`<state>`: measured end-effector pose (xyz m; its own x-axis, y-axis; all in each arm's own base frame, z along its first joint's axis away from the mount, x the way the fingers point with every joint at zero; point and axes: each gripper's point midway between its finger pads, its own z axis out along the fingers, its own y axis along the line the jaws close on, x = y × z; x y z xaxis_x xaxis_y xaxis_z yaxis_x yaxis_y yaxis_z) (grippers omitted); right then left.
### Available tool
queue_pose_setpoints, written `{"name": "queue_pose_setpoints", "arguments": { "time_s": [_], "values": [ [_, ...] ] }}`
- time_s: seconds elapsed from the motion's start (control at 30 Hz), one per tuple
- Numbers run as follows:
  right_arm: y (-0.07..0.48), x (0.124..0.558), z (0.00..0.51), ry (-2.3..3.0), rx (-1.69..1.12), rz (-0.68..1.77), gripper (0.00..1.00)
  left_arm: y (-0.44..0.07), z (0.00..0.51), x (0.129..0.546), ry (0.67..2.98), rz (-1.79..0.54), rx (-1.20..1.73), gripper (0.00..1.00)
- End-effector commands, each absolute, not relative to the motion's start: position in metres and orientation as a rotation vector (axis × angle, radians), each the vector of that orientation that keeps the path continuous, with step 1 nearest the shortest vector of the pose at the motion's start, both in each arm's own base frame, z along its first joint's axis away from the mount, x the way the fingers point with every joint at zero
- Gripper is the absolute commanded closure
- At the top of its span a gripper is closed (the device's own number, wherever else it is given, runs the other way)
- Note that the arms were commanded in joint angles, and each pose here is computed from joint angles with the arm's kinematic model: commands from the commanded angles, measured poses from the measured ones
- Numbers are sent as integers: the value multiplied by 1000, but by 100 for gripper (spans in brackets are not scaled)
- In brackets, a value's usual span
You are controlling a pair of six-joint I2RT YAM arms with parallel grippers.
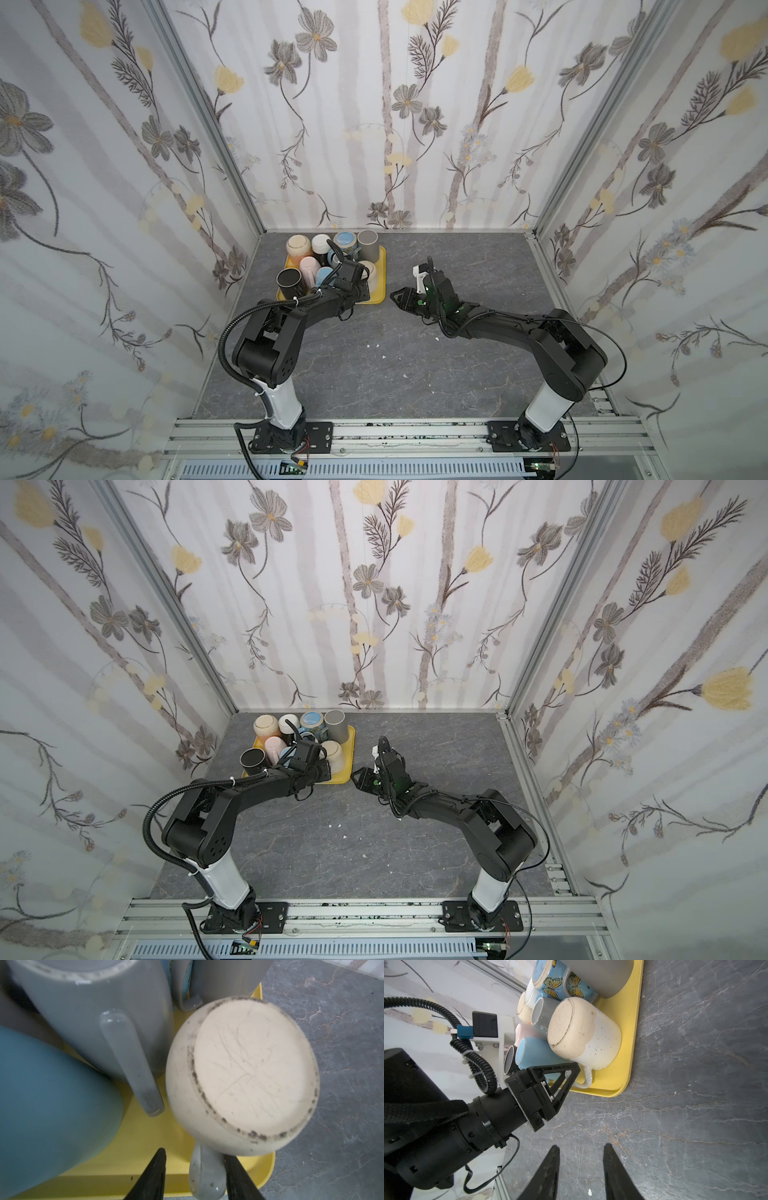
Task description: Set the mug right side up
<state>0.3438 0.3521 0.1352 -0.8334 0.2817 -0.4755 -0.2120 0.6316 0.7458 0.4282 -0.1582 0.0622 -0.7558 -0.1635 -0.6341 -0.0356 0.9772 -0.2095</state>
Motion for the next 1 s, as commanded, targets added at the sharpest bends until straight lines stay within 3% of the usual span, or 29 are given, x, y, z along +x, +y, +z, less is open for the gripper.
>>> {"name": "queue_pose_setpoints", "arguments": {
  "time_s": [0.0,0.2,0.33,0.4,0.63,0.97],
  "values": [
    [346,346,130,2303,24,1056,63,-152,54,428,2460,-170,-127,58],
    [343,344,122,2325,17,1036,63,-155,52,434,2469,-170,-117,69],
    [343,342,119,2330,13,1037,63,-156,55,436,2462,-169,-107,86],
    [343,343,119,2327,13,1040,63,-156,57,436,2453,-165,-102,100],
    [344,339,123,2299,34,1094,63,-160,80,435,2383,-221,-80,100],
    [345,329,146,2170,138,1345,63,-187,151,418,2147,-610,-118,100]
  ]
}}
